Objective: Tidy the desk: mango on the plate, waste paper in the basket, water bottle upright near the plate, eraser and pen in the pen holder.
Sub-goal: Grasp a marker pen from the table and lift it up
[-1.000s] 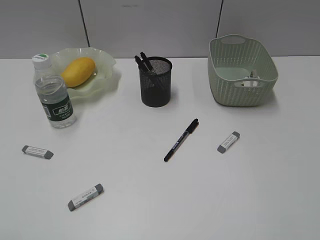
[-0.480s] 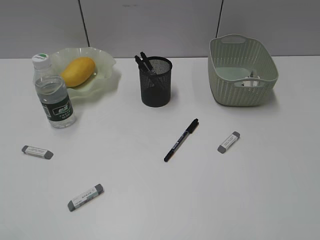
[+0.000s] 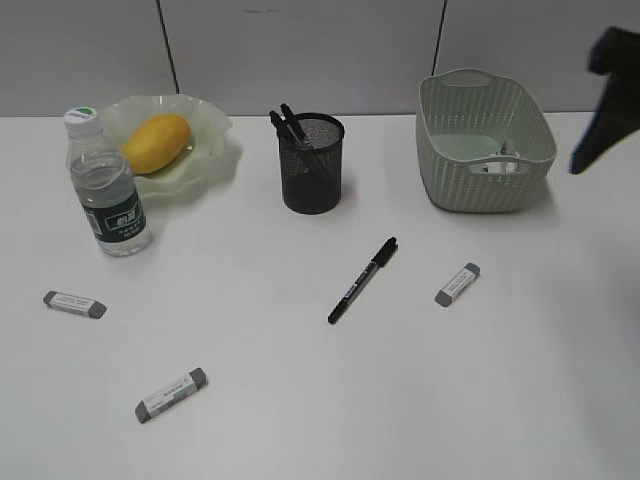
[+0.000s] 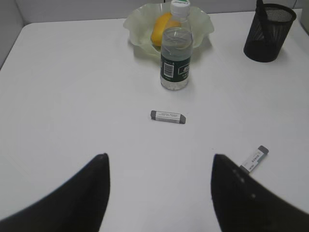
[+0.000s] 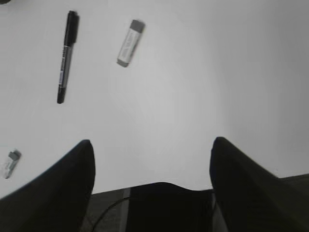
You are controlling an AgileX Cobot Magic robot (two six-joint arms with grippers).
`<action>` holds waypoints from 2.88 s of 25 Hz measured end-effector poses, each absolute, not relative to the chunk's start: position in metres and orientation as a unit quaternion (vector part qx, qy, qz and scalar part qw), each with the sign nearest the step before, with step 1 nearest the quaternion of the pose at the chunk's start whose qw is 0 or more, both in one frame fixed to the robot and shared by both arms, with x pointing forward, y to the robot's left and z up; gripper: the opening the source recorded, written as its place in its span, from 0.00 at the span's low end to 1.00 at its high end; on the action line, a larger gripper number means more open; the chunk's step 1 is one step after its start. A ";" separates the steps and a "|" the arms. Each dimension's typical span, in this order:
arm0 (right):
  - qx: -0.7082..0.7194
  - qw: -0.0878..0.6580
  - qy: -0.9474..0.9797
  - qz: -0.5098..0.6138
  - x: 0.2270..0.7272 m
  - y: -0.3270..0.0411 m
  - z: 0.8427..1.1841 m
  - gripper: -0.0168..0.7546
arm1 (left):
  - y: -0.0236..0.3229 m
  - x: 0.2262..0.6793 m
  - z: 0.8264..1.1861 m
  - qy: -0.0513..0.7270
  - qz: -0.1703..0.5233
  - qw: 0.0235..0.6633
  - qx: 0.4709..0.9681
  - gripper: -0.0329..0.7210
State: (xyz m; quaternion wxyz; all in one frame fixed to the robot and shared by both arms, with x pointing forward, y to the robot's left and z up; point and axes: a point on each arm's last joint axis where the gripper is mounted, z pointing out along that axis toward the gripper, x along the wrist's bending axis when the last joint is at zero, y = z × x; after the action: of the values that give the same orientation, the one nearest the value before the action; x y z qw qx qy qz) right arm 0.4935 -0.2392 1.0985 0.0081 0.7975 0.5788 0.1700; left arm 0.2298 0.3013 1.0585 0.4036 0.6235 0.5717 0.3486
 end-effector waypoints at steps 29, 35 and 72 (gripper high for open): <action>0.809 -0.046 0.584 0.047 0.626 -0.077 0.922 0.78 | 0.301 0.230 1.059 0.572 0.349 0.404 0.624 0.68; 0.807 -0.034 0.587 0.046 0.642 -0.071 0.908 0.78 | 0.301 0.230 1.059 0.572 0.349 0.404 0.624 0.68; 0.789 -0.021 0.614 0.009 0.649 -0.071 0.872 0.22 | 0.301 0.230 1.059 0.572 0.349 0.404 0.624 0.67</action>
State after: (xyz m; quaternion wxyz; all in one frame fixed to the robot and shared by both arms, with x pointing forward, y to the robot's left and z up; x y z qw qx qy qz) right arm 0.6491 -0.0710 0.8718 -0.0211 0.7887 0.6143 0.0088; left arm 0.2298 0.3013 1.0585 0.4036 0.6235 0.5717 0.3486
